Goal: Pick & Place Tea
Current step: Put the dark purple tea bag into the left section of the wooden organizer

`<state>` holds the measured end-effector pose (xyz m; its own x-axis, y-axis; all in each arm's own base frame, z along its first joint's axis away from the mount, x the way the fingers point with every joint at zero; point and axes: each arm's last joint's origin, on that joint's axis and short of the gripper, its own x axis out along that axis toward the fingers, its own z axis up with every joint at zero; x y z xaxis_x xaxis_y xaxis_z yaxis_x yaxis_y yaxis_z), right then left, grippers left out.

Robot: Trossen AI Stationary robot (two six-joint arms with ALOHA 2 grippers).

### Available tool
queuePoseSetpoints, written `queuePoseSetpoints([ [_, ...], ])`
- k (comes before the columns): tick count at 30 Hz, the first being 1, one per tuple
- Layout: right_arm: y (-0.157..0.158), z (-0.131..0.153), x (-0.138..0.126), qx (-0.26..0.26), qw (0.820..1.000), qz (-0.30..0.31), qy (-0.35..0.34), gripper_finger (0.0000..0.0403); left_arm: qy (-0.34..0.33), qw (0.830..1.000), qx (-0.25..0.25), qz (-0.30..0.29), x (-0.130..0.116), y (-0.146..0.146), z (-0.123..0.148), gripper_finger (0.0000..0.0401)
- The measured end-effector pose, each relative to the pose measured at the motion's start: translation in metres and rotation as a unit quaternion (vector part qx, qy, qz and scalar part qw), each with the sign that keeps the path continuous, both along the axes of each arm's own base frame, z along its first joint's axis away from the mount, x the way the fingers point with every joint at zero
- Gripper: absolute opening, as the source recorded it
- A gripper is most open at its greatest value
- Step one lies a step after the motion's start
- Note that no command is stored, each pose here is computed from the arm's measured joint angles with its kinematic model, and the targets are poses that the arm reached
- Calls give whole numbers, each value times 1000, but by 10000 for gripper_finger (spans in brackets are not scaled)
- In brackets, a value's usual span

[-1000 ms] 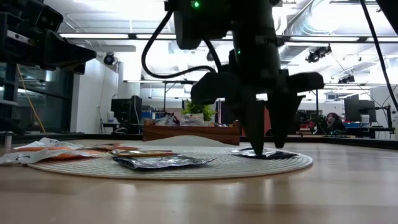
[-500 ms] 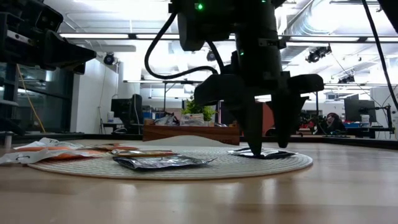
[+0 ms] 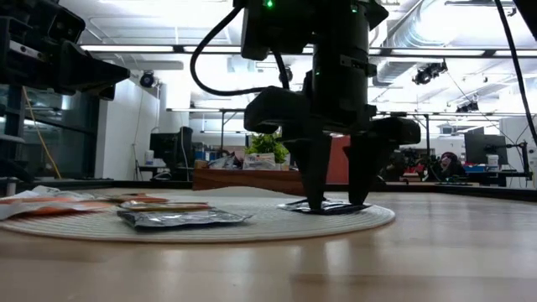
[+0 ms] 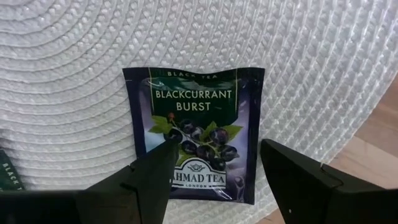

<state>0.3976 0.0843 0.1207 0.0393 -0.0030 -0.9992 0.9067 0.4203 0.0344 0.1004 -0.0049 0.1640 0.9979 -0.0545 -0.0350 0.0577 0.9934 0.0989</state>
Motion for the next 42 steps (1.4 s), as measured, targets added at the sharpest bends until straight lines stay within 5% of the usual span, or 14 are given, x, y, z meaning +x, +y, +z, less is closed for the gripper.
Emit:
queuePoseSetpoints([
  [12, -3, 0, 2, 13, 1000, 19, -6, 222, 0, 1000, 0, 0, 0, 0, 0, 1],
  [25, -4, 0, 3, 24, 1000, 16, -5, 125, 0, 1000, 0, 0, 0, 0, 0, 1],
  [35, -4, 0, 3, 31, 999, 18, -5, 15, 0, 1000, 0, 0, 0, 0, 0, 1],
  [42, -2, 6, 7, 21, 999, 27, -1, 6, 0, 1000, 0, 0, 0, 0, 0, 1],
])
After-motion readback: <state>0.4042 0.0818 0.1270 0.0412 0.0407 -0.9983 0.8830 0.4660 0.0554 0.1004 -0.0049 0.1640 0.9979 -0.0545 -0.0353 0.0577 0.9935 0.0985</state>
